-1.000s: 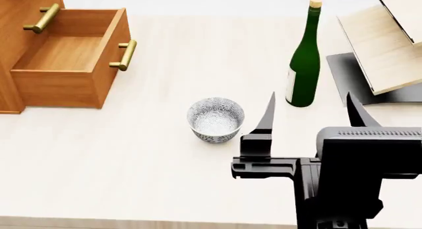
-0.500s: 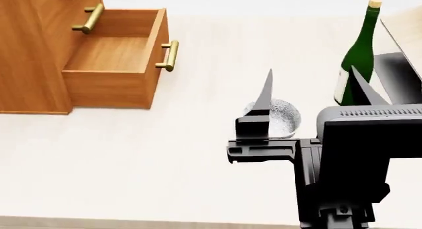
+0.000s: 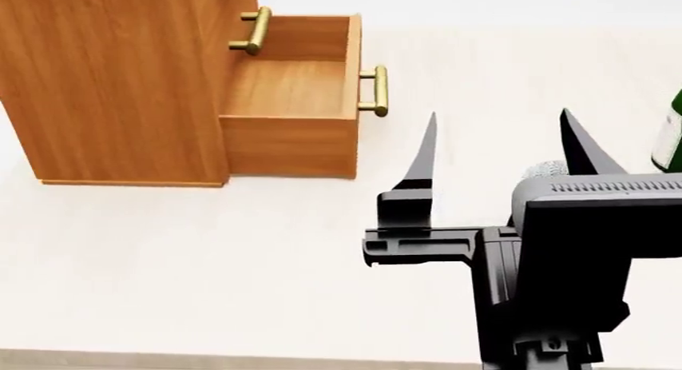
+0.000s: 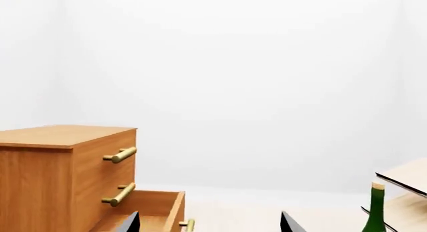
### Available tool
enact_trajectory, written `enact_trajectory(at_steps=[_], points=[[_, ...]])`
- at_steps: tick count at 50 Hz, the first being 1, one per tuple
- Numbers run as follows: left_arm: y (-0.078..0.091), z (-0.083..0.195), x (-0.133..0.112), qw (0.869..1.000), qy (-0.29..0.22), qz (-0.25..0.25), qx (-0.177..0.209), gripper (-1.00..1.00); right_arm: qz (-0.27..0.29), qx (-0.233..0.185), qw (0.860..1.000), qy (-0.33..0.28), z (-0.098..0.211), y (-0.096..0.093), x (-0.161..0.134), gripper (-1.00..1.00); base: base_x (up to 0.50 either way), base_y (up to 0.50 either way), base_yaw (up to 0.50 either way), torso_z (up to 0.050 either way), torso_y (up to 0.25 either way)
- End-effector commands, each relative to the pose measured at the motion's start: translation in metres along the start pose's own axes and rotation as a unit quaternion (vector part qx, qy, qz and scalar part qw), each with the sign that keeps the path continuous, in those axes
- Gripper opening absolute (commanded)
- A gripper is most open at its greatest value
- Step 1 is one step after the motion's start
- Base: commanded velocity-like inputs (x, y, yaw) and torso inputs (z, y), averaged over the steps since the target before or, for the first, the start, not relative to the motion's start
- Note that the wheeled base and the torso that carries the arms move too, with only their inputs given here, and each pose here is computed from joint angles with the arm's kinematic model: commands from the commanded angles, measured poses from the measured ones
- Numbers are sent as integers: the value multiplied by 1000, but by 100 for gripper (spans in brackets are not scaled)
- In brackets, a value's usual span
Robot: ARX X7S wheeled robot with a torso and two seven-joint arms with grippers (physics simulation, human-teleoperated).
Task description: Put the bowl in the bottom drawer of the cabinet and close it.
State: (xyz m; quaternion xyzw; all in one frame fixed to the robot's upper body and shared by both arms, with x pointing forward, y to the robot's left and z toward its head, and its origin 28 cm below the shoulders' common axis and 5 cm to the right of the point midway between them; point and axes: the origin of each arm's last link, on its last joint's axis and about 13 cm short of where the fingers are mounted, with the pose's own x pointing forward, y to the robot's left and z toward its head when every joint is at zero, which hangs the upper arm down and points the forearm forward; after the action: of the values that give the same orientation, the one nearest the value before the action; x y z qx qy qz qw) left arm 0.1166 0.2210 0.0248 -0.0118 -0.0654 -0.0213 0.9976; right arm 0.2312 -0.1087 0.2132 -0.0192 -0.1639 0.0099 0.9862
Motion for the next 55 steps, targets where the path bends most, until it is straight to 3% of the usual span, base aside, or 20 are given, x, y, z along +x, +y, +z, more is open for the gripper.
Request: enact_trajectory(at_steps=[1,29,33,55], points=[[0,1,-1,1000,0,1,2,100,-3,5,1000,2,0,-1,-1,100,0,500,0,0,0],[0,2,0,1000,1,0,2,100,-1,5,1000,8,-4,1,-2,100,0,500,0,0,0],[0,1,0,1000,1,0,2,100,-24,13,999,24,-8,-1,0,100,0,3,0,0,0],[0,2,-1,1000,1,0,2,100,-6,22,999,28,-17,-2,0,100,495,0,0,0,0]])
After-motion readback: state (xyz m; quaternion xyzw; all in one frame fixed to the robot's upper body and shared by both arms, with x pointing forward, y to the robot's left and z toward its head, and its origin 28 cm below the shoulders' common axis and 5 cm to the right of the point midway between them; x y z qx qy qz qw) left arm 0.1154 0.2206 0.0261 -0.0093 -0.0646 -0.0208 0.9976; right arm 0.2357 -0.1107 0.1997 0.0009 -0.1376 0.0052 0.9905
